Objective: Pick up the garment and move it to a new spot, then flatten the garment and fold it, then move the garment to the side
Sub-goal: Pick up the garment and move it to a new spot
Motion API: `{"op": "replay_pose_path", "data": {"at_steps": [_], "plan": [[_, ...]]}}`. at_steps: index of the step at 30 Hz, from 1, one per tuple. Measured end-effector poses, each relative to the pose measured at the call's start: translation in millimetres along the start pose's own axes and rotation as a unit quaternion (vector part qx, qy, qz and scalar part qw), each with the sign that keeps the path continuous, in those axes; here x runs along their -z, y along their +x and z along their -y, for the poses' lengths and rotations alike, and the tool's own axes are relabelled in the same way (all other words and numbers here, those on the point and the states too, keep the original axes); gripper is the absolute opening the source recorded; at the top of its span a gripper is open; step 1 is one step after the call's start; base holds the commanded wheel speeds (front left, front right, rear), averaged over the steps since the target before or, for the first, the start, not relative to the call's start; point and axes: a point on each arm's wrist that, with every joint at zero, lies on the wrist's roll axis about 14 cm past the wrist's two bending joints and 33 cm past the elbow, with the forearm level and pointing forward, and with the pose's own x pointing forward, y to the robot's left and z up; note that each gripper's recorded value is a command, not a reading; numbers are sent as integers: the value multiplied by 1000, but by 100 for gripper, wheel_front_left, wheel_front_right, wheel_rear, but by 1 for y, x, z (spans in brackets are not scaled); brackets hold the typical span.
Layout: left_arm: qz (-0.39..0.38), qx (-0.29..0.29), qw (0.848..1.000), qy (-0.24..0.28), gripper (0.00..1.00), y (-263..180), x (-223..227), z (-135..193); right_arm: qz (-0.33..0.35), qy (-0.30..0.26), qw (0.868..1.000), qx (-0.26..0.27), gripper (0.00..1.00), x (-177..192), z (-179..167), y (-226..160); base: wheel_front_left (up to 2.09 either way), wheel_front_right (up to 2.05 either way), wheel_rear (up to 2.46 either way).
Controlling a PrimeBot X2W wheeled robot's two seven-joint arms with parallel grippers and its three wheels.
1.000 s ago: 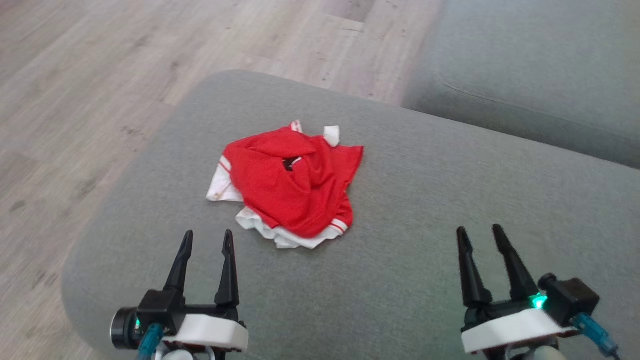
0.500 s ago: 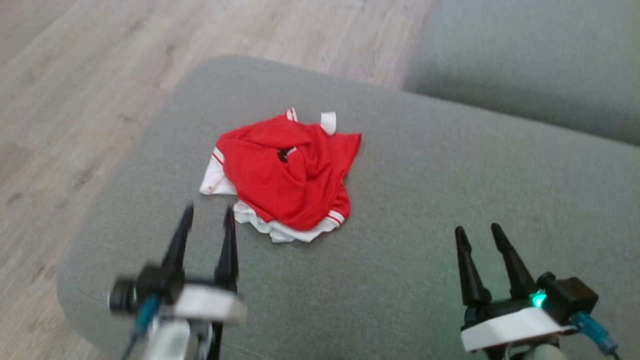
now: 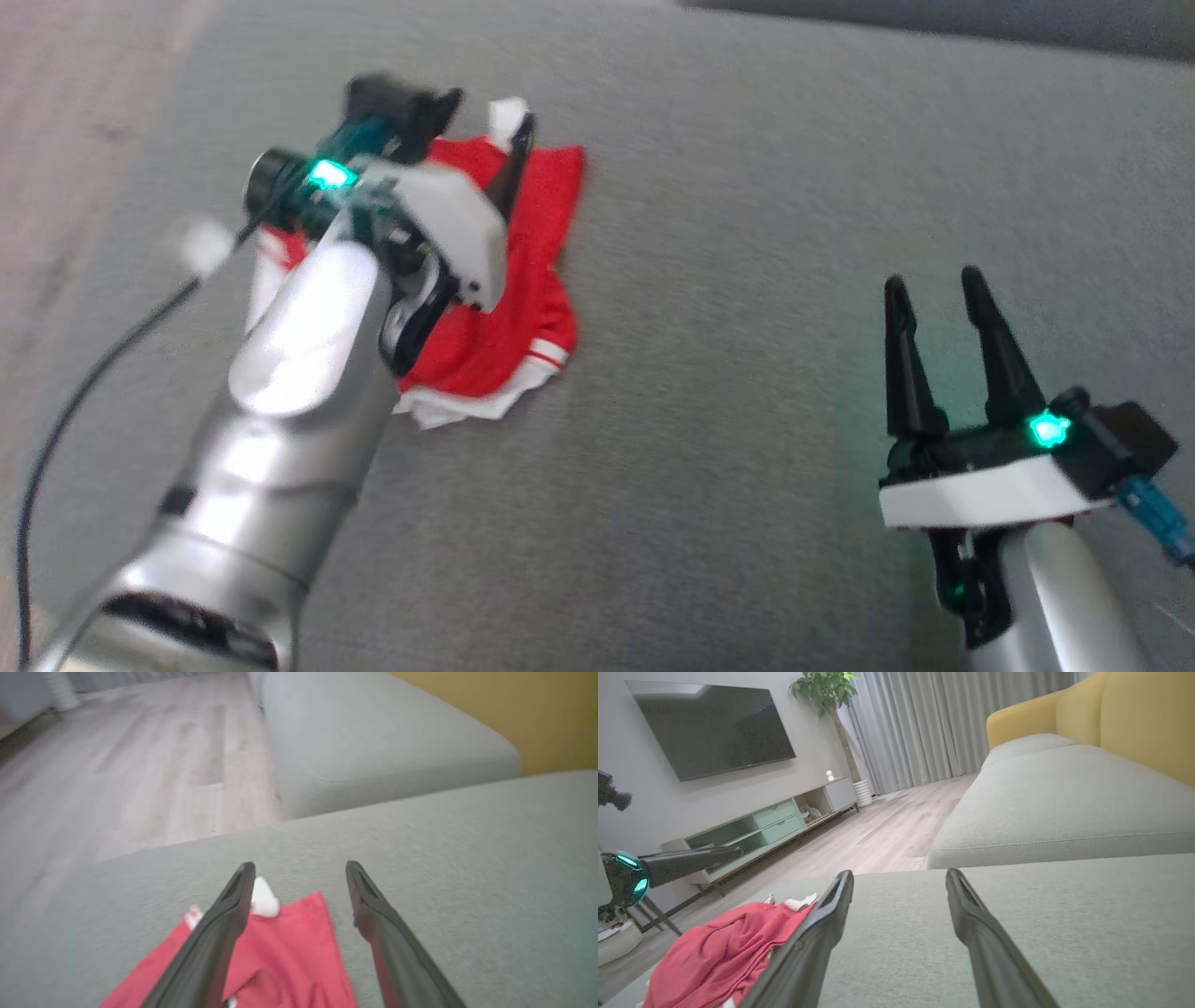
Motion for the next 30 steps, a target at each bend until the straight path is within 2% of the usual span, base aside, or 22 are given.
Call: {"op": "replay_pose_path", "data": {"at_steps": [3,7,11,15,23,26,29,30], "plan": [[-60,55,997,-3,100,20,10,23,5,5,1000,22,100,-2,17,0,0,0,0],[-162,69,984,2,100,34,45,12,5,13,999,47,100,1,36,-2,0,0,0],[-222,87,971,-13,100,44,73,15,3,16,998,66,100,4,50,-5,0,0,0],[-245,107,963,-22,100,56,84,27,-3,15,997,78,100,9,60,-7,0,0,0],[-284,94,954,-26,100,72,103,18,-2,13,996,93,100,10,73,-7,0,0,0],[-292,96,950,-53,100,75,102,21,-1,12,995,100,100,8,77,-10,0,0,0],[-294,95,949,-59,100,76,101,21,2,10,995,103,100,5,79,-13,0,0,0],[-294,98,949,-64,49,77,101,24,3,9,994,105,100,4,79,-13,0,0,0]]}}
